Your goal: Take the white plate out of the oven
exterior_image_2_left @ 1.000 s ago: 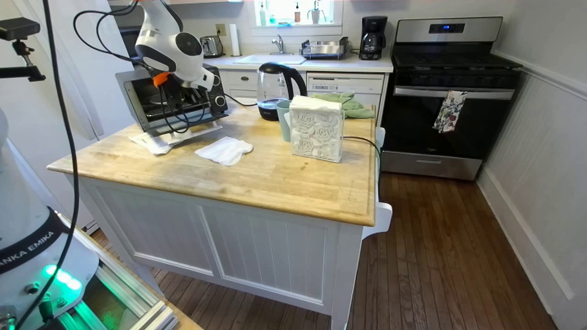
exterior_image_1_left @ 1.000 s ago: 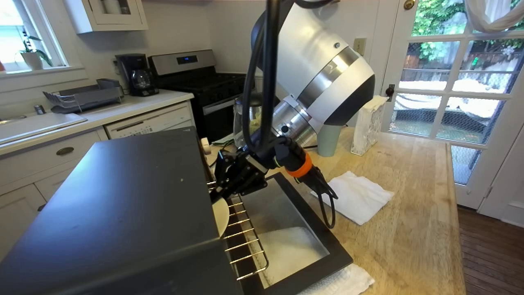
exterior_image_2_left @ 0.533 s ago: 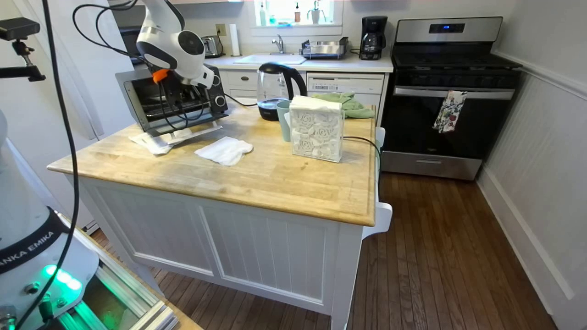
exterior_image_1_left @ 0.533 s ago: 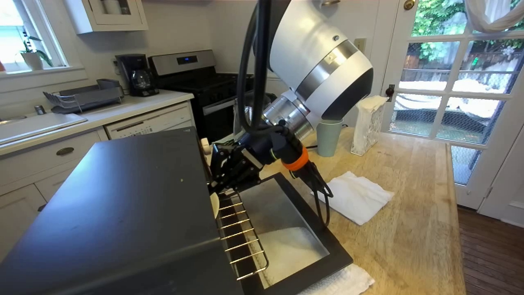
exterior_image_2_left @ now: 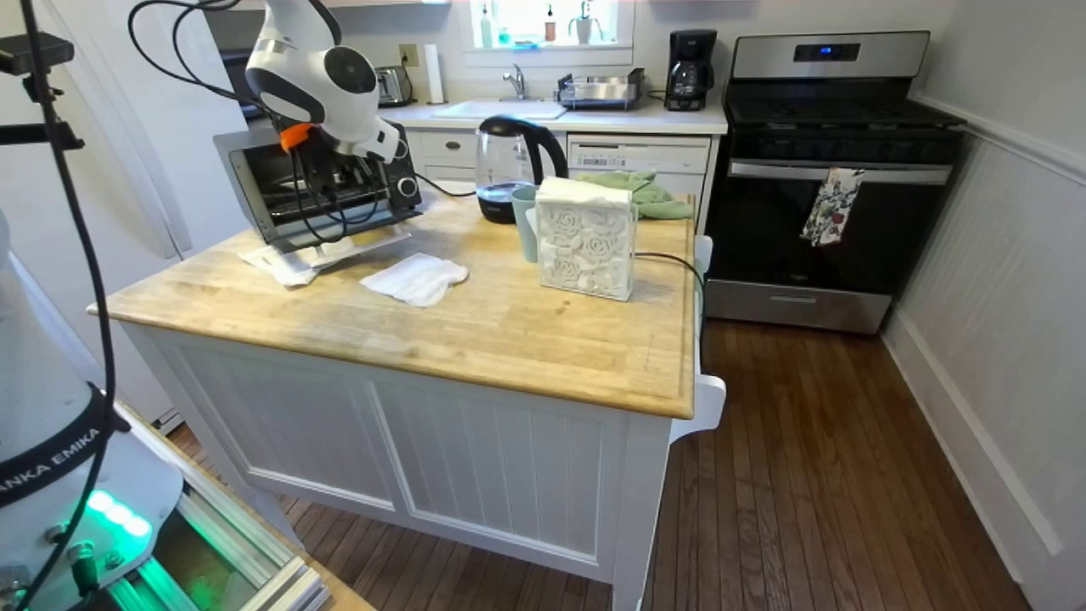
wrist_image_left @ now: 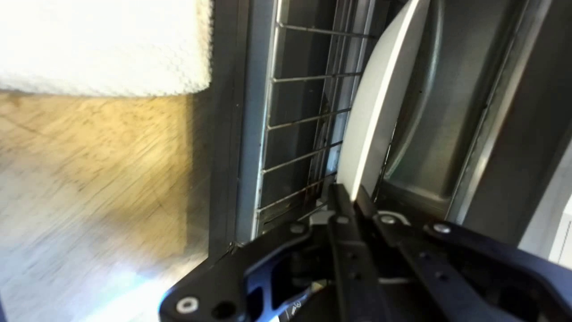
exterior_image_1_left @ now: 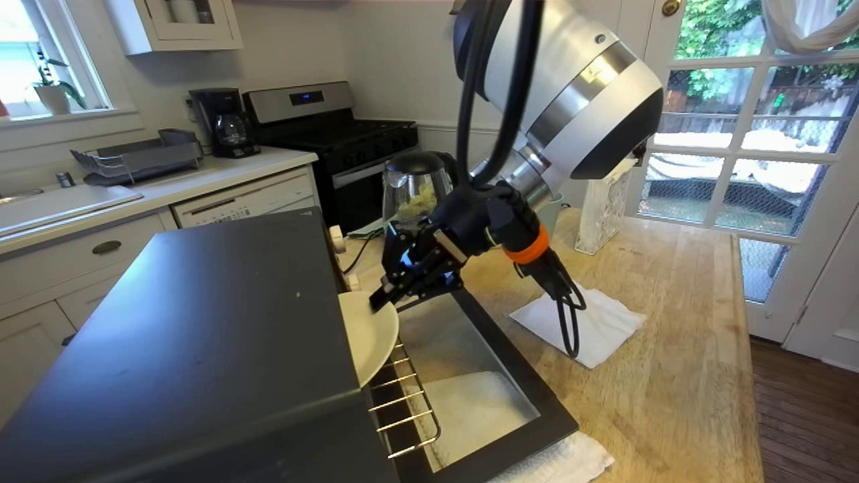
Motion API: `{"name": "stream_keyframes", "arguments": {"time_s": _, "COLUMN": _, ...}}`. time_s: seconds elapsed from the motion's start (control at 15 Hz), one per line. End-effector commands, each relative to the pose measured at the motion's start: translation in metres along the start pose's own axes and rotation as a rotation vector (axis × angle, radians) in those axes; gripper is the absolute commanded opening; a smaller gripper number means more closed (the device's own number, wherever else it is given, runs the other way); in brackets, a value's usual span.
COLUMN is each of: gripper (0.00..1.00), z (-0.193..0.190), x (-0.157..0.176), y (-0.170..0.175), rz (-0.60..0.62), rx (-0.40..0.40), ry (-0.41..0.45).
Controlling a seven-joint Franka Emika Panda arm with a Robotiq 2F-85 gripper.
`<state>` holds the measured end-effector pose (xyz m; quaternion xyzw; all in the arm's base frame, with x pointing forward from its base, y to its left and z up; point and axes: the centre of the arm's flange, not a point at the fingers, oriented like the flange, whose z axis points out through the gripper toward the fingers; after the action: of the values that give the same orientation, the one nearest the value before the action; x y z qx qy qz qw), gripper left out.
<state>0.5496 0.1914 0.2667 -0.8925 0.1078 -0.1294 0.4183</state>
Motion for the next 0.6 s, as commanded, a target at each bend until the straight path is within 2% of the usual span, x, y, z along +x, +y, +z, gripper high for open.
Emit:
{"name": "stream_keyframes", "arguments": {"time_s": 0.0, "gripper": 0.01, "z": -0.05, "x": -0.027, "y": 0.004, "rz": 0.037, "rx": -0.008, "ry": 0.014}}
{"name": "stream_keyframes", "arguments": {"time_s": 0.27, "gripper": 0.01, "z": -0.099, "x": -0.047, "y": 0.013, "rz": 0.086, "rx": -0.012, "ry": 0.055}}
{"name": "stream_keyframes", "arguments": {"time_s": 0.53, "gripper": 0.01, "z": -0.155, "x": -0.064, "y": 0.022, "rz": 0.156, "rx": 0.016, "ry": 0.156}}
